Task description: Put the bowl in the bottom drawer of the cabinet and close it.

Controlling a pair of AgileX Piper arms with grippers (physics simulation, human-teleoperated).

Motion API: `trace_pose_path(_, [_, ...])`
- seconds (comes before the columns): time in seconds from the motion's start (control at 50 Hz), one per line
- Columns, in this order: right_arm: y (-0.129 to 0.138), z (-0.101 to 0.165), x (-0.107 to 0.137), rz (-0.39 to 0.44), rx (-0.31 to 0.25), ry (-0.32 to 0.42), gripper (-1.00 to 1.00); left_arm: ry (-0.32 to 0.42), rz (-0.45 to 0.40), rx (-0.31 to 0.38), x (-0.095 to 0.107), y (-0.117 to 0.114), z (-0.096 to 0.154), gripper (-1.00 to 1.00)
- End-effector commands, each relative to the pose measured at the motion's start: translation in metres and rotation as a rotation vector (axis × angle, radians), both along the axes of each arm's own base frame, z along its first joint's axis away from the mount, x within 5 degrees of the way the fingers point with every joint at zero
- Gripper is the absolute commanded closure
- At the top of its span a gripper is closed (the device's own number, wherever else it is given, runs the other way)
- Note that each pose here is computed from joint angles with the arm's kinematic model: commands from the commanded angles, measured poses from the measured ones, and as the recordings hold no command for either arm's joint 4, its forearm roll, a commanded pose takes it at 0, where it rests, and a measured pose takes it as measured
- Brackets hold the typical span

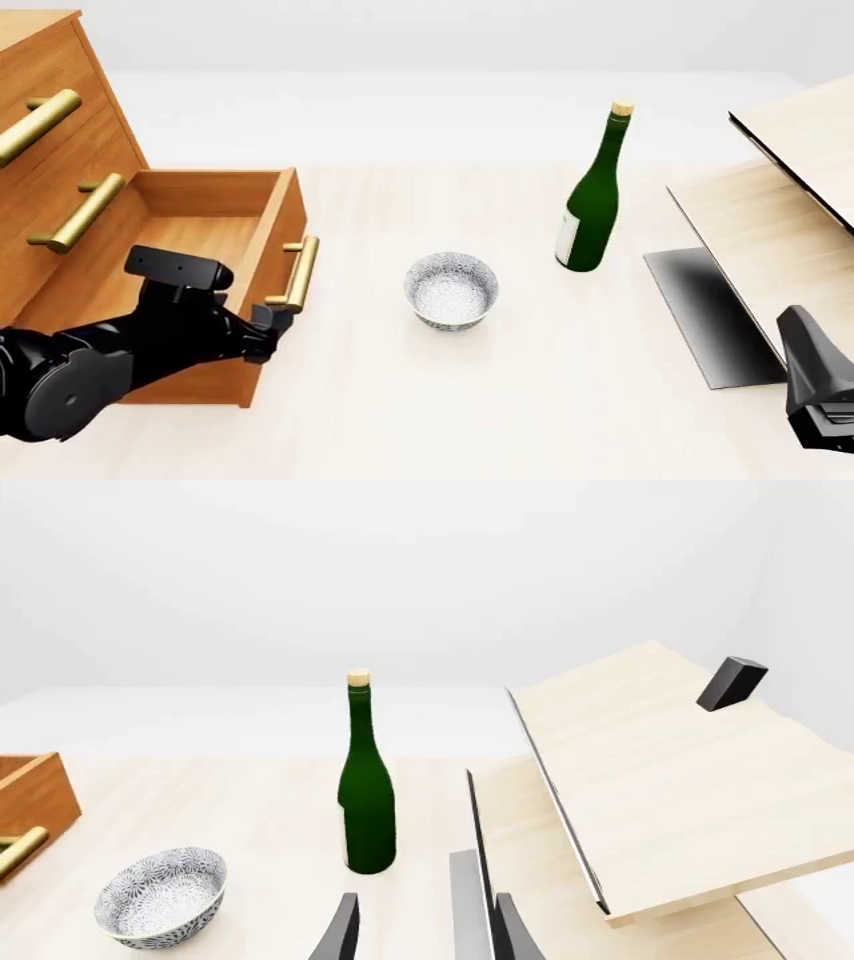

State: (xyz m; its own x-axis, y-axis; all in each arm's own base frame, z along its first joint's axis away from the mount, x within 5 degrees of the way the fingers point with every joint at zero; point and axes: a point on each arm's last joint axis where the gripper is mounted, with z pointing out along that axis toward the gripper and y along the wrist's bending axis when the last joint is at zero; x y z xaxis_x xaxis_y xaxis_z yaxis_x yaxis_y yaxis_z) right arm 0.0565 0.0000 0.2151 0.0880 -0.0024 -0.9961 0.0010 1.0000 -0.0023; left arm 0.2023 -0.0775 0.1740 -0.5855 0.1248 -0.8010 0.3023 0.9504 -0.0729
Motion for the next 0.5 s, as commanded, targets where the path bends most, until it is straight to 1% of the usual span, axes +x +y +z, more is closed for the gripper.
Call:
trace_pose_path(0.02, [0.0,0.0,0.0,0.001,0.0,0.0,-1.0,-0.008,-0.021,-0.01,0.004,-0.007,0.002,-1.0])
trace_pose_path(0.16, [0.0,0.0,0.0,0.0,0.0,0.0,-1.0,-0.01,-0.043,-0.012,0.004,-0.012,0.004,-1.0])
trace_pose_path(0.4, [0.0,0.0,0.0,0.0,-0.001,0.0,-1.0,-0.01,-0.057,-0.016,0.004,-0.016,0.003,-1.0])
trace_pose_path(0.5, [0.0,0.0,0.0,0.0,0.0,0.0,-1.0,-0.016,-0.068,-0.028,0.003,-0.02,0.007,-1.0])
